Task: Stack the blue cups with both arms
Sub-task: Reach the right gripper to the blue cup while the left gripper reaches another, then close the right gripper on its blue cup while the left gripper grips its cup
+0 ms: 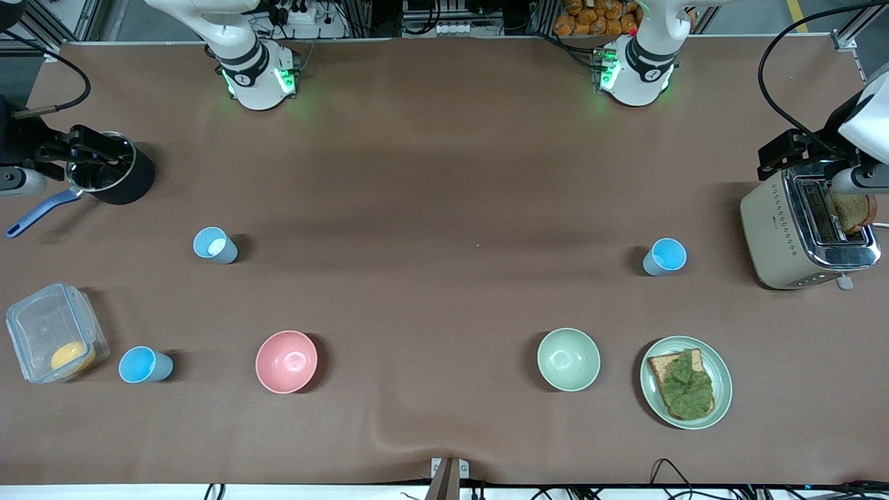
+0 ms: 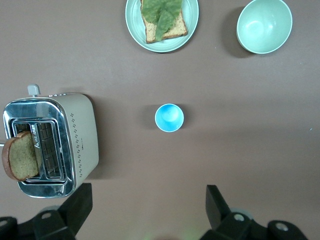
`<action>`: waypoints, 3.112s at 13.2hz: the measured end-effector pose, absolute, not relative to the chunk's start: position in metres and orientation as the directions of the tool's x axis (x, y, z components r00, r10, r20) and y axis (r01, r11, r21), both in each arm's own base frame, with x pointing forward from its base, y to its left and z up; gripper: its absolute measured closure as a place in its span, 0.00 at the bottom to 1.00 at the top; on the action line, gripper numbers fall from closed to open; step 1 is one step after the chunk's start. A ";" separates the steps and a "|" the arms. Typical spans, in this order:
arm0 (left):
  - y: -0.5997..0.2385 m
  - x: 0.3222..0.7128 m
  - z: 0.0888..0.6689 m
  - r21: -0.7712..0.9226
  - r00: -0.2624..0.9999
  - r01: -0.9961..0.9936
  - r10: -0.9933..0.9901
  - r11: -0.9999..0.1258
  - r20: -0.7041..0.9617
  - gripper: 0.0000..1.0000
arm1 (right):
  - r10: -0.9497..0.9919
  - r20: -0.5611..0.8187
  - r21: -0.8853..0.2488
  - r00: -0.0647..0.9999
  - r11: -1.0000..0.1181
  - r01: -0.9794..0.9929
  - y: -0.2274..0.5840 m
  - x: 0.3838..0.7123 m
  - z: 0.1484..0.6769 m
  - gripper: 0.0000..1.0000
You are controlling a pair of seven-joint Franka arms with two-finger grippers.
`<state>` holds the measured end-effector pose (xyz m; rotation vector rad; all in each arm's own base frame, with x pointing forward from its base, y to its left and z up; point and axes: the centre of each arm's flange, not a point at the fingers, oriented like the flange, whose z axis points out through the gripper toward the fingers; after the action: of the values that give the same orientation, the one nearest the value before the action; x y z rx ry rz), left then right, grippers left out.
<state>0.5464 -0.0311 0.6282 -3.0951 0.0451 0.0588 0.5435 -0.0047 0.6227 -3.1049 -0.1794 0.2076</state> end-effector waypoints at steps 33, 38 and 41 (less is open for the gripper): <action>0.016 0.545 0.243 0.006 1.000 -0.001 -0.001 -1.000 -0.008 0.19 | 0.073 -0.192 -0.005 0.979 -0.997 0.073 -0.040 0.575 0.392 0.00; 0.001 0.549 0.251 0.012 0.999 -0.033 -0.033 -0.999 0.013 0.74 | 0.084 -0.173 -0.014 0.981 -0.996 0.083 -0.073 0.576 0.341 0.00; -0.028 0.557 0.297 0.013 0.993 -0.086 -0.084 -0.996 0.085 0.98 | 0.093 -0.176 -0.022 0.980 -0.996 0.091 -0.090 0.579 0.309 0.00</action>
<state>0.5572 -0.0281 0.2966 -3.1521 0.1347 -0.1333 0.5787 -0.0898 0.3091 -3.1118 -0.1450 0.2771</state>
